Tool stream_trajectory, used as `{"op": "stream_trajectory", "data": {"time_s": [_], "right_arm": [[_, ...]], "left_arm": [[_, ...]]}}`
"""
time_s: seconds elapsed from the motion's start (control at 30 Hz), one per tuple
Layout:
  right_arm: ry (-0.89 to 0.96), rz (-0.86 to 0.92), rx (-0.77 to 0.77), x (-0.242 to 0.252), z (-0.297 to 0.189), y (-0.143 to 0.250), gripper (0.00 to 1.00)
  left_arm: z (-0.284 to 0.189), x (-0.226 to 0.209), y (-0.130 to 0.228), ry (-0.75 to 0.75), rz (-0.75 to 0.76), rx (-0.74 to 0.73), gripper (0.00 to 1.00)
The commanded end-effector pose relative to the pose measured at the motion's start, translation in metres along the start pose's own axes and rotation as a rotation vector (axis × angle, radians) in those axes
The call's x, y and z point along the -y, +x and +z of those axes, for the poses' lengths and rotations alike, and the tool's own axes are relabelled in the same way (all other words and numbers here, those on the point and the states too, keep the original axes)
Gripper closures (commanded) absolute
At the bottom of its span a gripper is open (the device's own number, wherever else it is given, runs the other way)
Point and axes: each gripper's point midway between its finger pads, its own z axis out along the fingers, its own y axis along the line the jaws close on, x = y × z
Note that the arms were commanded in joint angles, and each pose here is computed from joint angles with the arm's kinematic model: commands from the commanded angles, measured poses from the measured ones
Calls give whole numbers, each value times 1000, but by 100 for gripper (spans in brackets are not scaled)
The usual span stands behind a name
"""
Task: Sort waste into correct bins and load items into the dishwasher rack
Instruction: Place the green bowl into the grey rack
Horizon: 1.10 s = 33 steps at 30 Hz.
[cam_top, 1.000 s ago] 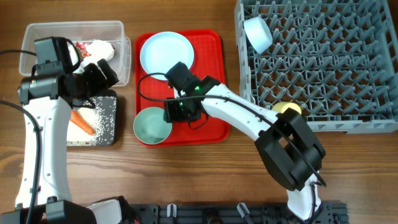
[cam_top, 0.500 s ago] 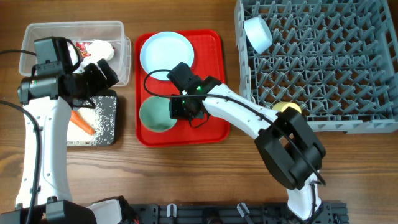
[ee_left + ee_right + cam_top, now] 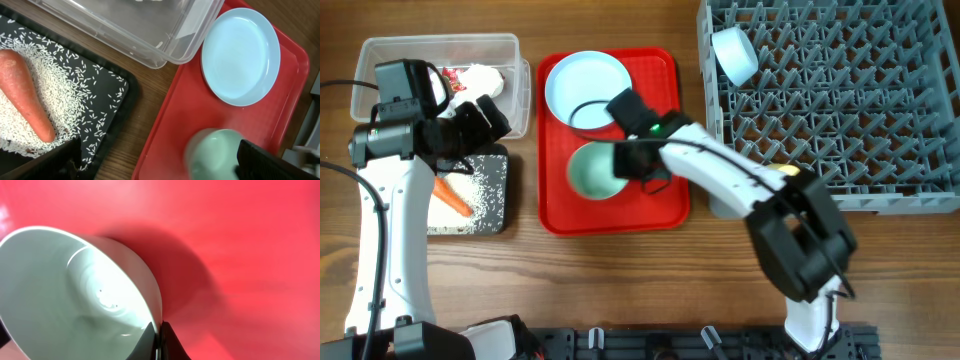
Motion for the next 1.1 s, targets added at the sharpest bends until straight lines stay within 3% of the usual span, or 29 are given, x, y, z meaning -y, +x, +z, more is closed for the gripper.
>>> {"op": "stream_trajectory", "data": {"time_s": [0.0, 0.2, 0.37, 0.5, 0.8, 1.07], "right_arm": [[142, -68, 361, 26, -89, -76, 96], [456, -136, 768, 69, -217, -119, 96], [931, -183, 897, 118, -292, -120, 96], [1226, -279, 785, 147, -301, -114, 96], [1382, -495, 441, 195, -233, -103, 96], [1401, -554, 347, 206, -203, -94, 96]], "left_arm": [[1, 0, -1, 5, -14, -6, 0], [1, 0, -1, 5, -14, -6, 0], [1, 0, -1, 5, -14, -6, 0], [1, 0, -1, 5, -14, -6, 0], [1, 0, -1, 5, -14, -6, 0], [1, 0, -1, 5, -14, -6, 0]]}}
